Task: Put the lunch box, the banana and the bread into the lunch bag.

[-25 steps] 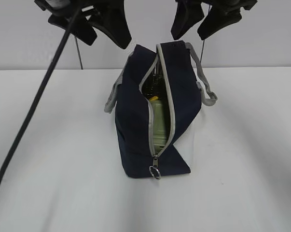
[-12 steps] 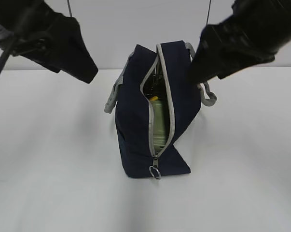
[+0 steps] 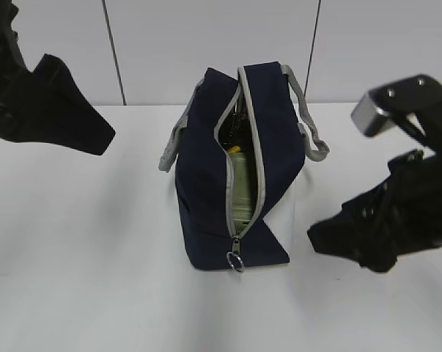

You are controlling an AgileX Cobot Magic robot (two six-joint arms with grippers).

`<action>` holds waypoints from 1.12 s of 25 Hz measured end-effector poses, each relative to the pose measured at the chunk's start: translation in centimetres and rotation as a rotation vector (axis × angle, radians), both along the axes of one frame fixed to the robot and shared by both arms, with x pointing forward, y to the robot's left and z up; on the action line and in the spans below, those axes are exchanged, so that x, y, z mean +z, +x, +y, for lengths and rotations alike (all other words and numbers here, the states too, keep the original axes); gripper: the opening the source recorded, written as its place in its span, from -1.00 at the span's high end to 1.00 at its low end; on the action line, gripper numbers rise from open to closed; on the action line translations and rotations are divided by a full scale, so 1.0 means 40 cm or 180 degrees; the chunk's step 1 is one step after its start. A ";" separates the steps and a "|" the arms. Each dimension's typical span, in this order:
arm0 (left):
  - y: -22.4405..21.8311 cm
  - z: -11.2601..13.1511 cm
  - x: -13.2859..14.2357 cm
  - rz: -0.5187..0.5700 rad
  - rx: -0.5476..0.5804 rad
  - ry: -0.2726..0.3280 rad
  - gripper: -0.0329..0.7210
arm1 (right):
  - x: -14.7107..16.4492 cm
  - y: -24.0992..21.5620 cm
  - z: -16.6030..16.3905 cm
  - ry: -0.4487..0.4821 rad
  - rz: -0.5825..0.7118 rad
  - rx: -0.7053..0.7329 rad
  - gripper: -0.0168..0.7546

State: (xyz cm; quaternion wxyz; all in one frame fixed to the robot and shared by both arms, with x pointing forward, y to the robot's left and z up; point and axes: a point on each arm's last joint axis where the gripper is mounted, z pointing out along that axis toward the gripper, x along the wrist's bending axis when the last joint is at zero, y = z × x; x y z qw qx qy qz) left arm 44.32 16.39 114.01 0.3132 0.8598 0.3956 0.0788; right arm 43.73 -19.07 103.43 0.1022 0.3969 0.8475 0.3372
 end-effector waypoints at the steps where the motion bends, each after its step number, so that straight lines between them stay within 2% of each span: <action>1: -0.001 0.001 -0.004 0.0001 -0.0003 0.0003 -0.52 | -0.025 -0.009 -0.002 -0.0016 -0.0011 0.0064 -0.31; 4: 0.000 0.000 -0.009 -0.0027 -0.0007 0.0000 -0.52 | -0.076 -0.031 -0.003 0.0053 -0.0057 0.0188 -0.31; 9: 0.004 -0.001 -0.016 -0.0070 0.0008 -0.0016 -0.52 | -0.105 -0.040 0.006 0.0267 -0.0468 0.0406 -0.31; 13: 0.005 -0.001 -0.017 -0.0081 0.0008 -0.0022 -0.52 | -0.141 -0.020 0.019 0.0301 -0.0592 0.0551 -0.31; 17: 0.005 -0.001 -0.017 -0.0081 0.0008 -0.0022 -0.52 | -0.189 0.005 0.029 0.0277 -0.0451 0.0527 -0.31; 21: 0.005 -0.001 -0.017 -0.0080 0.0008 -0.0025 -0.52 | -0.211 0.017 0.044 0.0612 -0.0192 0.0303 -0.31; 24: 0.005 -0.001 -0.017 -0.0080 0.0008 -0.0025 -0.52 | -0.219 0.013 0.059 0.0808 -0.0096 0.0453 -0.31; 28: 0.005 -0.001 -0.017 -0.0080 0.0008 -0.0025 -0.52 | -0.245 0.012 0.072 0.0784 -0.0156 0.0810 -0.31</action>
